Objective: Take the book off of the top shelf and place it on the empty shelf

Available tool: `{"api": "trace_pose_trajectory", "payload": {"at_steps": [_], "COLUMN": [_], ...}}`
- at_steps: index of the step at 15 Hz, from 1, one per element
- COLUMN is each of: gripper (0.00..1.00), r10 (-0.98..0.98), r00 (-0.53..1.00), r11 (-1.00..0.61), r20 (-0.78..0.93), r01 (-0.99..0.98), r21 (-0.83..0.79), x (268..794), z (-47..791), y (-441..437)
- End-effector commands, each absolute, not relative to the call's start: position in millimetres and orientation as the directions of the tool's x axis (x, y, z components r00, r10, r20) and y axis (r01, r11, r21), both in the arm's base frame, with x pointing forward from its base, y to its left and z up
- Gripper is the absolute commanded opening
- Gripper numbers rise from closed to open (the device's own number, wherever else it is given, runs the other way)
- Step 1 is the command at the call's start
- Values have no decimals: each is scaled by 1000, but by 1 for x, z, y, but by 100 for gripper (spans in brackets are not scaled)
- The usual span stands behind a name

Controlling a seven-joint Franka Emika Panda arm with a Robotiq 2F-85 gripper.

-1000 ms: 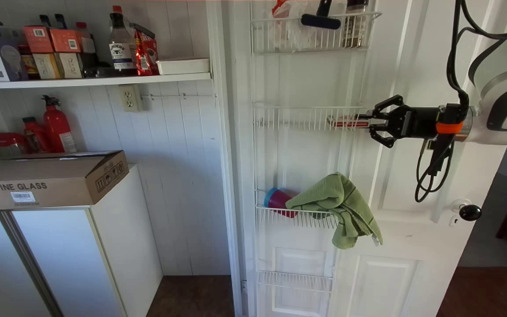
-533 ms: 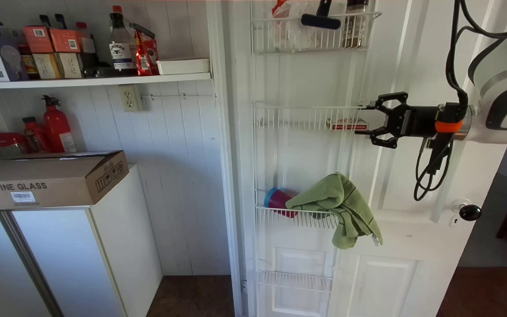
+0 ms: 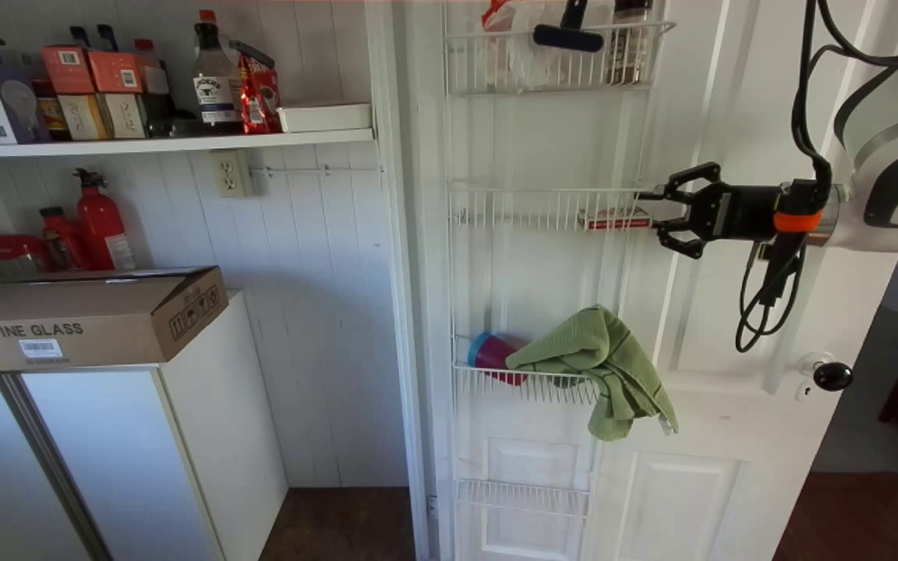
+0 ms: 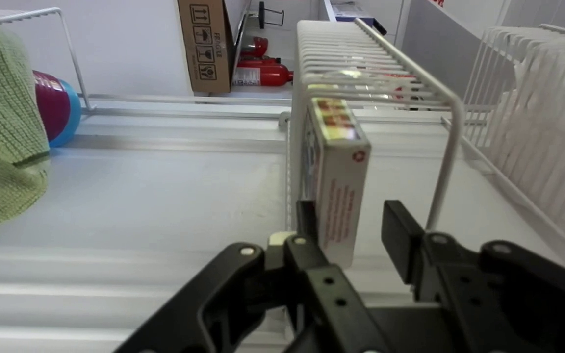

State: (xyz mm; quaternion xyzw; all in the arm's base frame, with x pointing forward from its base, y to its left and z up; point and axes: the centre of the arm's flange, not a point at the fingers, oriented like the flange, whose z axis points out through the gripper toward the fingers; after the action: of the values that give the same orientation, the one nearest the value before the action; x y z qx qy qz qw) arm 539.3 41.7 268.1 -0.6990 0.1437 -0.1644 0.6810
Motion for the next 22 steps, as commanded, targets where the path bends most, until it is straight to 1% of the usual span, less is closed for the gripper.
{"api": "trace_pose_trajectory", "payload": {"at_steps": [1, 3, 4, 5, 6, 8, 13, 22], "gripper": [73, 85, 94, 97, 96, 100, 100, 100], "r10": [-452, -455, -458, -462, -465, -469, -469, -475], "r00": [892, 890, 889, 887, 885, 883, 883, 879], "r11": [-14, -13, -14, -14, -17, -30, -49, -311], "r20": [22, 19, 17, 15, 14, 12, -22, -53], "r01": [18, 15, 12, 10, 7, -3, -51, -224], "r21": [-1000, -1000, -1000, -1000, -1000, -1000, -998, -924], "x": [541, 540, 540, 540, 539, 537, 525, 486], "z": [276, 276, 276, 276, 276, 277, 299, 380], "y": [37, 34, 33, 30, 28, 20, -7, -62]}}
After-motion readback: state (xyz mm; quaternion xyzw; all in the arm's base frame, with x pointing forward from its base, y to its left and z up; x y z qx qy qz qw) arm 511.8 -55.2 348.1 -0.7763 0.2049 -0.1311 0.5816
